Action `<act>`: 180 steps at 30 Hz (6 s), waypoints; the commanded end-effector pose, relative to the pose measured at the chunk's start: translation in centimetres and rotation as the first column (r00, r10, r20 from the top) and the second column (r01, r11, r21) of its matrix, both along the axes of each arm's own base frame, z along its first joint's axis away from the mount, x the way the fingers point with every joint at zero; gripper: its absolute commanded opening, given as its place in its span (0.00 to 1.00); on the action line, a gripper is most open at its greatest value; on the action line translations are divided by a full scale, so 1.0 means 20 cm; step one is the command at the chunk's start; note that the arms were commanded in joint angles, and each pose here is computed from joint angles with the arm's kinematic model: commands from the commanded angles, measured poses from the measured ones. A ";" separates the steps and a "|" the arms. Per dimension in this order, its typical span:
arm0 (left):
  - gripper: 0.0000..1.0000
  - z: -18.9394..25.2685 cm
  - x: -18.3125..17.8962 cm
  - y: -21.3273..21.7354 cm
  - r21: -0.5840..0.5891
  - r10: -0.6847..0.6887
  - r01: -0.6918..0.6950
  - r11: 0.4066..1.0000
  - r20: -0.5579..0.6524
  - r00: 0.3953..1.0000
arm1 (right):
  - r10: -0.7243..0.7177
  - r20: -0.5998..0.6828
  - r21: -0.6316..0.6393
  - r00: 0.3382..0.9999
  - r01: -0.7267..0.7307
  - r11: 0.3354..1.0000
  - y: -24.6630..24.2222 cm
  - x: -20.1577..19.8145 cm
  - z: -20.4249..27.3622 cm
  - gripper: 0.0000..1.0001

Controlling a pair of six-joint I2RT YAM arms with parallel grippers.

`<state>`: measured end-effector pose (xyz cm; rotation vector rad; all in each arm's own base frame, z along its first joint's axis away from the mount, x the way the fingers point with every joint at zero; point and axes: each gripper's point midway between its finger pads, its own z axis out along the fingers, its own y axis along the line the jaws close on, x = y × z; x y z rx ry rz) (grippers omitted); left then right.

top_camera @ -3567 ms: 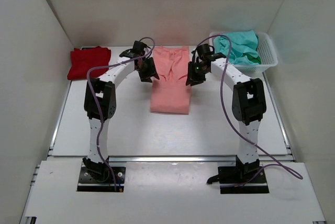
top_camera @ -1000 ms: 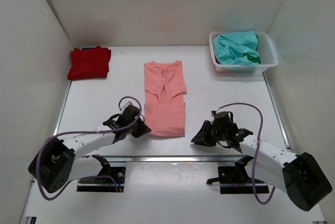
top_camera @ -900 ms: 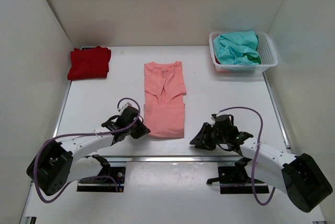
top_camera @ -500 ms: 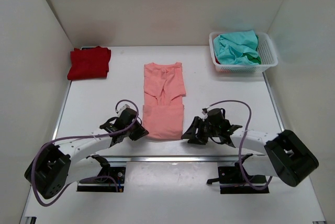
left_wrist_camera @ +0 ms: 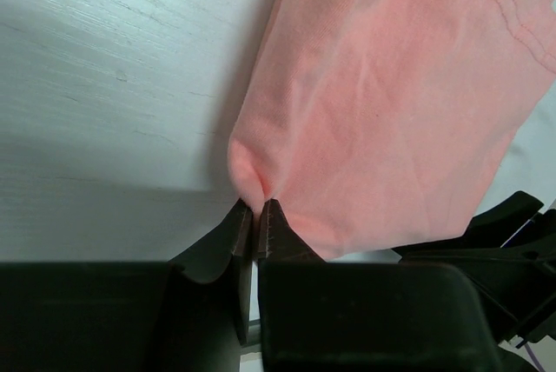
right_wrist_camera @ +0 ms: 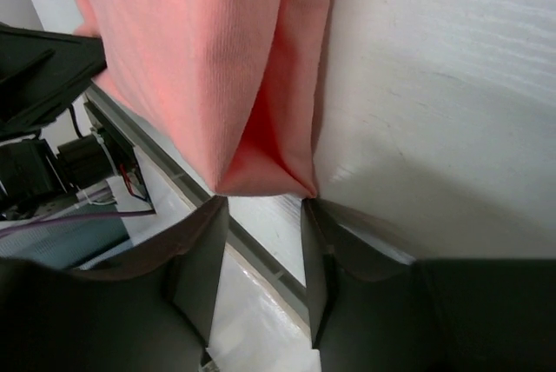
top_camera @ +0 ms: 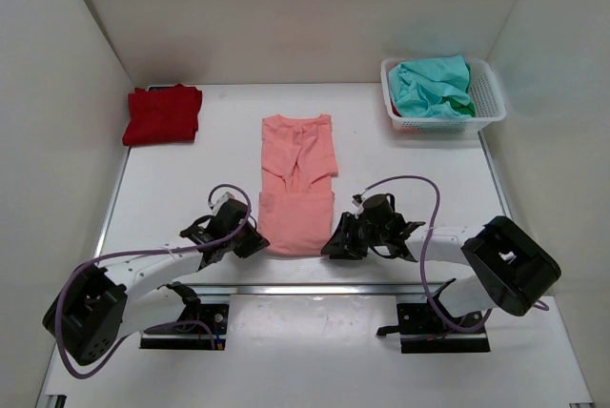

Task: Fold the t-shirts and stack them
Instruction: Grab one side of the 2/3 rectangular tshirt with both arms, then fold the long partially folded tshirt into a neat square

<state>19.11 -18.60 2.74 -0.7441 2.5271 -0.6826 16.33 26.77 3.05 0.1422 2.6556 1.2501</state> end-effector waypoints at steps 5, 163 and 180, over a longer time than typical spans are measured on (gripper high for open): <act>0.00 0.00 -0.01 0.03 0.002 0.031 -0.031 1.000 0.009 0.999 | 0.030 0.104 -0.022 0.994 -0.028 0.999 -0.02 0.08 -0.03 0.24; 0.46 0.25 1.72 -0.05 -0.087 -0.123 0.140 0.986 0.176 0.977 | 0.017 0.114 -0.157 0.993 0.001 0.988 0.01 1.38 0.21 0.00; 0.48 0.19 1.91 0.26 0.128 -0.076 0.056 0.990 0.157 0.985 | 0.027 0.089 -0.190 0.996 -0.009 0.982 -0.02 1.39 0.13 0.00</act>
